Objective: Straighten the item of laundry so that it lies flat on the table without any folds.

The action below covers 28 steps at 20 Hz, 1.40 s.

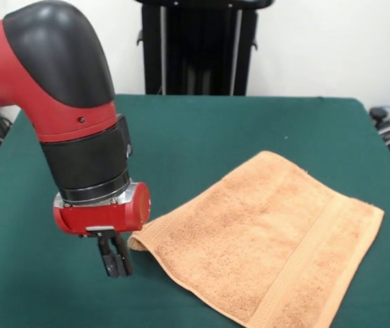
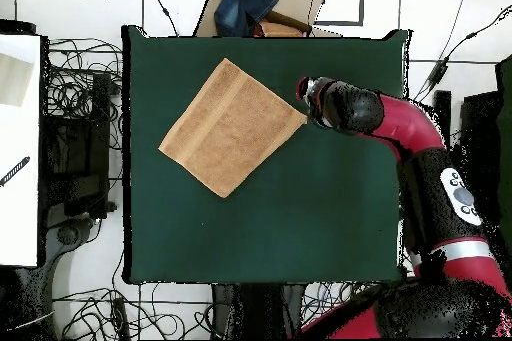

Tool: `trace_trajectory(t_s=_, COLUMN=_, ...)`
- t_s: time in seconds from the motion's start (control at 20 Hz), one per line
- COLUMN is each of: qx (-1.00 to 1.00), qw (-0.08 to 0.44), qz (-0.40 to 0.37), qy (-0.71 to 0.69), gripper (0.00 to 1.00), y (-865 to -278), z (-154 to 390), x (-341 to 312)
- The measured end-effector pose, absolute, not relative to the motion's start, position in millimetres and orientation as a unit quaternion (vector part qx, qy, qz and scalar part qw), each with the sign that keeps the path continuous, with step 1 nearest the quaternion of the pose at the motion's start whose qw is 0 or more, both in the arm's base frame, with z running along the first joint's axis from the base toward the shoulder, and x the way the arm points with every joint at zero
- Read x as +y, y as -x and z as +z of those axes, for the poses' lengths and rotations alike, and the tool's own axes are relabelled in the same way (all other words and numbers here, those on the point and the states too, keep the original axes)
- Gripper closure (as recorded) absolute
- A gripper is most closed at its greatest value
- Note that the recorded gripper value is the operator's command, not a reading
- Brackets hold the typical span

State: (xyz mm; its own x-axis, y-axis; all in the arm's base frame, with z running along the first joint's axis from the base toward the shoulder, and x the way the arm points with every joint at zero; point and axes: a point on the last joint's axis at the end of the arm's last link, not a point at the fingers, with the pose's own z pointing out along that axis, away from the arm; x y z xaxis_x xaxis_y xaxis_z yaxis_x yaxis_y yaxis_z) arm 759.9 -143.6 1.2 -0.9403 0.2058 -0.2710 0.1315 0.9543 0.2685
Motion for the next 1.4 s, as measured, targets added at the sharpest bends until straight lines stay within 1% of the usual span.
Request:
trace_trajectory(t_s=0.55, qx=0.971, qw=0.162, qz=0.148, qy=-0.092, gripper=1.0, y=-768.8, z=7.2, x=-139.6)
trace_trajectory(t_s=0.95, qx=0.958, qw=0.154, qz=0.214, qy=-0.114, gripper=1.0, y=-773.5, z=-3.0, x=-114.9)
trace_trajectory(t_s=1.4, qx=0.95, qw=0.147, qz=0.25, qy=-0.118, gripper=1.0, y=-766.3, z=-5.0, x=-101.7)
